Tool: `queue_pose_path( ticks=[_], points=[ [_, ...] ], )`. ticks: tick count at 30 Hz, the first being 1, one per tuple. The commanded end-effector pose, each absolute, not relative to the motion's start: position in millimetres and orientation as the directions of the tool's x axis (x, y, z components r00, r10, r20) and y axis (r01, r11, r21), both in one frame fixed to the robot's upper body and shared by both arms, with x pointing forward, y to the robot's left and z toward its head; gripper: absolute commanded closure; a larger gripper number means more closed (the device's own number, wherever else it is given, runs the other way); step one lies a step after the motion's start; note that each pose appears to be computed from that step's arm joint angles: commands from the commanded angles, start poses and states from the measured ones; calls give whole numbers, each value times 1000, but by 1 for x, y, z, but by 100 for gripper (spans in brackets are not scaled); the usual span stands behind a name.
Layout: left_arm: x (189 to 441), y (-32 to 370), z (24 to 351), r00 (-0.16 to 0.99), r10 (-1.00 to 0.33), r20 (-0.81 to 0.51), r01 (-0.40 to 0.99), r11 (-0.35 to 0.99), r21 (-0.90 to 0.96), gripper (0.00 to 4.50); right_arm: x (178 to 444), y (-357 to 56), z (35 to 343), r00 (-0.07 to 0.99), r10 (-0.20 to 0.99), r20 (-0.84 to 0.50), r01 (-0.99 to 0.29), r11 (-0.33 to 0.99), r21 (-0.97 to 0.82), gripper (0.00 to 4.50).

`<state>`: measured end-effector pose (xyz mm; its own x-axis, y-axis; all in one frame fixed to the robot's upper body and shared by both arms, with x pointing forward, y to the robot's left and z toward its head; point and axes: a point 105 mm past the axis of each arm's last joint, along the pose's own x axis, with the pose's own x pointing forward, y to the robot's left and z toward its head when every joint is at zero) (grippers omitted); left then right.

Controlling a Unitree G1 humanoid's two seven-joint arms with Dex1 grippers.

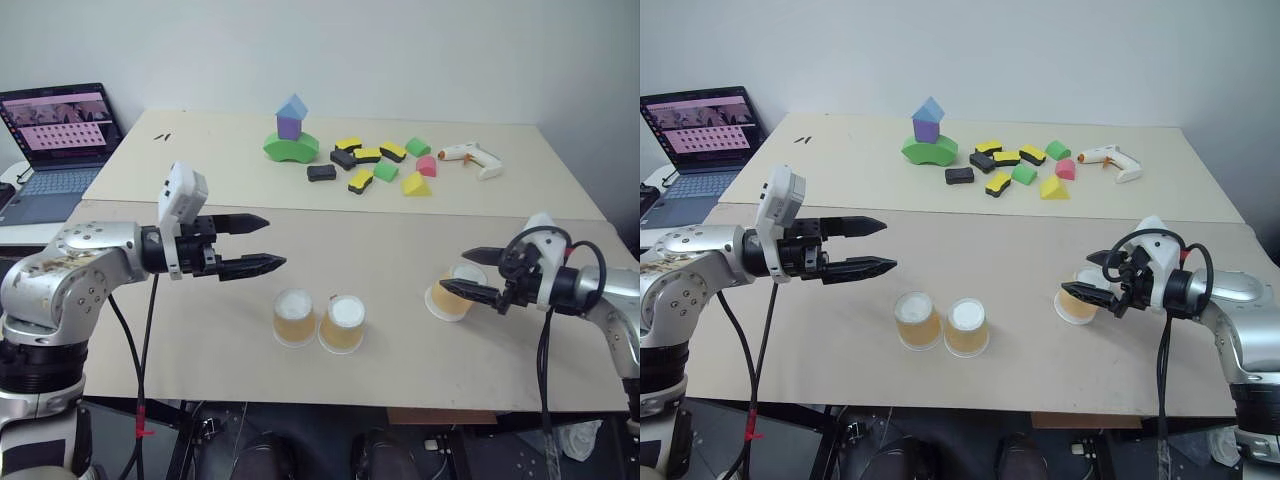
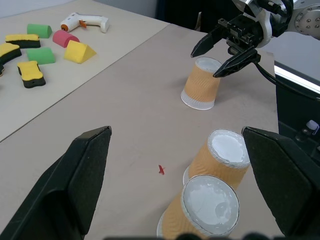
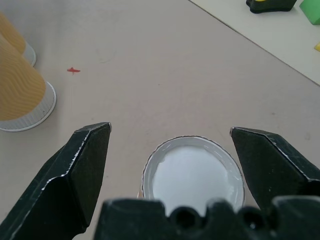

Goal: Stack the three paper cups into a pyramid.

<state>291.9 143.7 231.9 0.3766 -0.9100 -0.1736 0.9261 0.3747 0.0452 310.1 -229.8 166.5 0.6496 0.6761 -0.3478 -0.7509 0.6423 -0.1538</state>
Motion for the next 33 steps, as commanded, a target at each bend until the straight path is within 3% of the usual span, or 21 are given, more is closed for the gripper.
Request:
queue_pose_path(
  ticks=[1, 7, 10, 14, 32, 33],
  points=[
    [288, 141, 240, 369, -915, -165, 929, 360, 81, 3, 310, -232, 177, 663, 672, -331, -743, 643, -183, 0],
    [291, 141, 240, 375, -913, -163, 927, 366, 86, 3, 312, -234, 174, 675, 657, -335, -731, 657, -185, 0],
    [291, 141, 240, 373, -914, -161, 928, 363, 86, 0, 313, -235, 175, 683, 650, -334, -724, 664, -188, 69],
    [291, 138, 241, 370, -916, -153, 929, 361, 86, 0, 314, -233, 177, 686, 650, -326, -722, 665, -193, 202],
    [294, 141, 241, 384, -910, -156, 923, 375, 84, 0, 316, -237, 171, 702, 629, -333, -705, 680, -200, 202],
    [294, 141, 241, 384, -910, -156, 923, 375, 83, 0, 315, -236, 171, 700, 633, -332, -707, 679, -197, 152]
  ],
)
